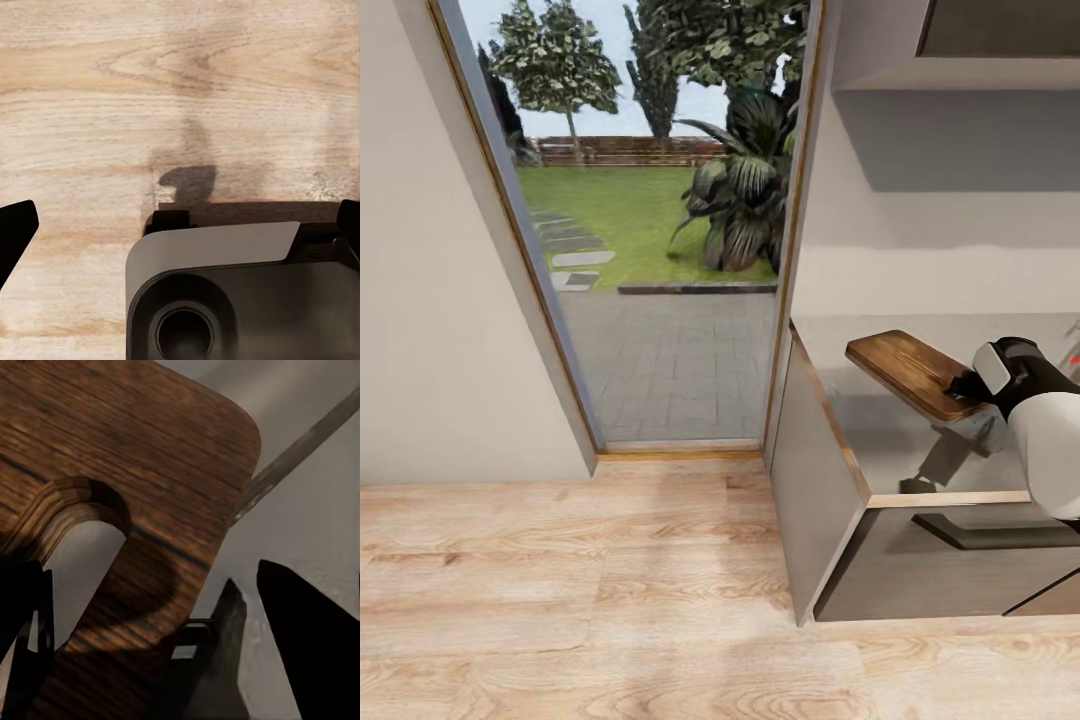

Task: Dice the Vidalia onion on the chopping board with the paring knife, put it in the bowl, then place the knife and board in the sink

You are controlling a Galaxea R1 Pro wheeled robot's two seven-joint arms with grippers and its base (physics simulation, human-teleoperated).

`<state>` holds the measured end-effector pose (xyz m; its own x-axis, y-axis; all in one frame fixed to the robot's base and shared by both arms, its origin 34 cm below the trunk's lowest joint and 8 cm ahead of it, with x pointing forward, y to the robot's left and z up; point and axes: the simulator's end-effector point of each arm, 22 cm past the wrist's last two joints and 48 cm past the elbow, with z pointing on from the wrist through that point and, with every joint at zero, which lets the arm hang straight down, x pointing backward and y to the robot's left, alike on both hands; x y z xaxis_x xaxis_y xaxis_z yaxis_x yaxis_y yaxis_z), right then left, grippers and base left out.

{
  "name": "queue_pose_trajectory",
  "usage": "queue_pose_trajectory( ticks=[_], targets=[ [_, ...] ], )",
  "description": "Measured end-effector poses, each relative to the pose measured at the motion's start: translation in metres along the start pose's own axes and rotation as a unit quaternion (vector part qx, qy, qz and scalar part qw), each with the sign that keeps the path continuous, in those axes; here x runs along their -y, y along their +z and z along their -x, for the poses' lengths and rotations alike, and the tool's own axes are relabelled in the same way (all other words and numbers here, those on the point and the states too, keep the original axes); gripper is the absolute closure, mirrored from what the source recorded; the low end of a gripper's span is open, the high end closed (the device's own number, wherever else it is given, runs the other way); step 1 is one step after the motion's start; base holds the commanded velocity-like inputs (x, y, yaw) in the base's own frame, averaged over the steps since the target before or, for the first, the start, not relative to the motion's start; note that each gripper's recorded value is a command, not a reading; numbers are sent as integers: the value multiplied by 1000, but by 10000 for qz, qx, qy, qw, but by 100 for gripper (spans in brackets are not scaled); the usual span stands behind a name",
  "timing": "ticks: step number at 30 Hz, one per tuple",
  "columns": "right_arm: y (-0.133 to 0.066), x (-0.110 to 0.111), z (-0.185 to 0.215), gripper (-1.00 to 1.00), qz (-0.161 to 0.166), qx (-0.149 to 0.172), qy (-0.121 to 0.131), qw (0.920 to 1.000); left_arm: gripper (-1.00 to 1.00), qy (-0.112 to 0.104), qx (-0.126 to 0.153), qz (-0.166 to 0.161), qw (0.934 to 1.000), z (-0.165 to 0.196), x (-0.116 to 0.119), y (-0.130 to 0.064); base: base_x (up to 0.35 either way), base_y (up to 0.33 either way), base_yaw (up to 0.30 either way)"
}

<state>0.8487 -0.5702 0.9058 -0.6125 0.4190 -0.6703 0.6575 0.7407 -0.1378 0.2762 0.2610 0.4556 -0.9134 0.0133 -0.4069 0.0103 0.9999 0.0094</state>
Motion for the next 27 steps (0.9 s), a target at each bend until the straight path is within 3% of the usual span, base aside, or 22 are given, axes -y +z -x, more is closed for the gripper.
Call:
queue_pose_trajectory(
  ticks=[27],
  targets=[
    [0, 7, 2, 100, -83, -14, -43, 10000, -100, 0, 5, 3, 10000, 0, 0, 0, 0, 0, 0]
  ],
)
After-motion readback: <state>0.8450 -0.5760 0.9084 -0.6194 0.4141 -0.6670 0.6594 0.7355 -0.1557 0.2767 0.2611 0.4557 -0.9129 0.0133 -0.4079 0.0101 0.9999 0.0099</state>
